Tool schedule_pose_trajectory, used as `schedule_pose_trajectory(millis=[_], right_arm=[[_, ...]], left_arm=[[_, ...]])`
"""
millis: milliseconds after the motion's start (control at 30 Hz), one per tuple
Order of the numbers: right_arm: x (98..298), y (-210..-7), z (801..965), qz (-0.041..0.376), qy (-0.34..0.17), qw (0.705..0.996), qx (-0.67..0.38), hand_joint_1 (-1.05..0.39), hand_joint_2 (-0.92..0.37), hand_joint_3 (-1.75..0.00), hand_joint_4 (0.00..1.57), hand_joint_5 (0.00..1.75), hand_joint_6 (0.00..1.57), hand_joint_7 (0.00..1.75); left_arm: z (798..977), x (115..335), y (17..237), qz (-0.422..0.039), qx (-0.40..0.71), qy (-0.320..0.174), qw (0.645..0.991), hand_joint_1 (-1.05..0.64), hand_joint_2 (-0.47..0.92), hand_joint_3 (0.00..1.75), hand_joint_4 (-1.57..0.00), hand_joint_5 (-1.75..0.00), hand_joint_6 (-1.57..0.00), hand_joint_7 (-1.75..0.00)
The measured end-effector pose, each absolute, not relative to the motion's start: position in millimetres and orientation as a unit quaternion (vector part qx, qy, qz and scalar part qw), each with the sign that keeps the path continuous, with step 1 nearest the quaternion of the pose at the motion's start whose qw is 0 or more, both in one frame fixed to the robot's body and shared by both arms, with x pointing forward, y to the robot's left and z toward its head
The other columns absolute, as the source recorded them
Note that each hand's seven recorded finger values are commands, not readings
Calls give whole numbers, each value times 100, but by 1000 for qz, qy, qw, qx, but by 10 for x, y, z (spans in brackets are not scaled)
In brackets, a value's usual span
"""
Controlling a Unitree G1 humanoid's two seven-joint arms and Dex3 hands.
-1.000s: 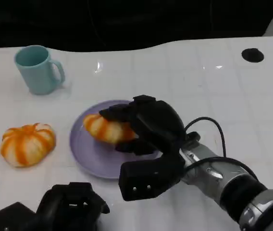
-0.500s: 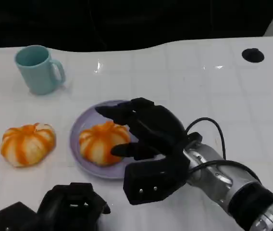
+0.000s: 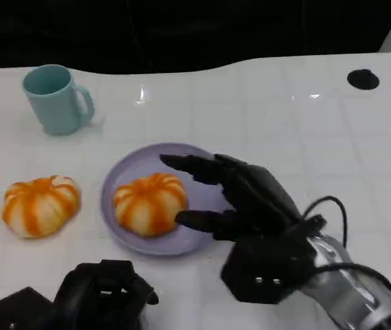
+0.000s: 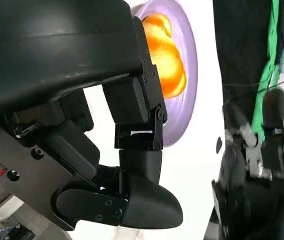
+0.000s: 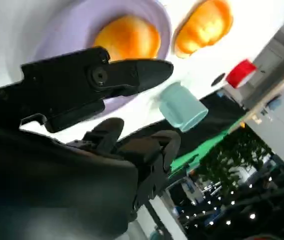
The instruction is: Grasp the bread from the table and place it into the plate.
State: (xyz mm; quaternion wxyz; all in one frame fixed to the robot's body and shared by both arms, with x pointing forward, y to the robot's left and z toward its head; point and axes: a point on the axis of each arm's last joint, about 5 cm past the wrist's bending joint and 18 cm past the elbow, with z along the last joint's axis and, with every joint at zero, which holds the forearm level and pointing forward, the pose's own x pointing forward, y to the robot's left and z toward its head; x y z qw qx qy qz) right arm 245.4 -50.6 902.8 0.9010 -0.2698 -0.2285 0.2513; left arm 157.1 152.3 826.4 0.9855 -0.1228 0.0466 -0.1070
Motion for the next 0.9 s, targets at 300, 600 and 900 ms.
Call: schedule_pose_trajectory(millis=[300, 600, 900], right_arm=[[2281, -764, 8934, 249, -217, 934, -137, -37, -92, -30, 53, 124, 77, 47], [2098, -1066, 8822, 228, -191, 953, -61, -39, -92, -42, 64, 144, 71, 102], [1902, -1419, 8729, 206, -164, 963, -56, -37, -87, -53, 74, 143, 75, 115]], left_arm=[[8267, 1597, 1518, -108, -126, 45, 985, -105, 58, 59, -157, -123, -144, -74], [8253, 1603, 1518, -108, -124, 48, 985, -105, 59, 58, -157, -122, -144, -73], [8259, 1614, 1518, -107, -127, 45, 985, -105, 60, 57, -157, -123, -144, -72]])
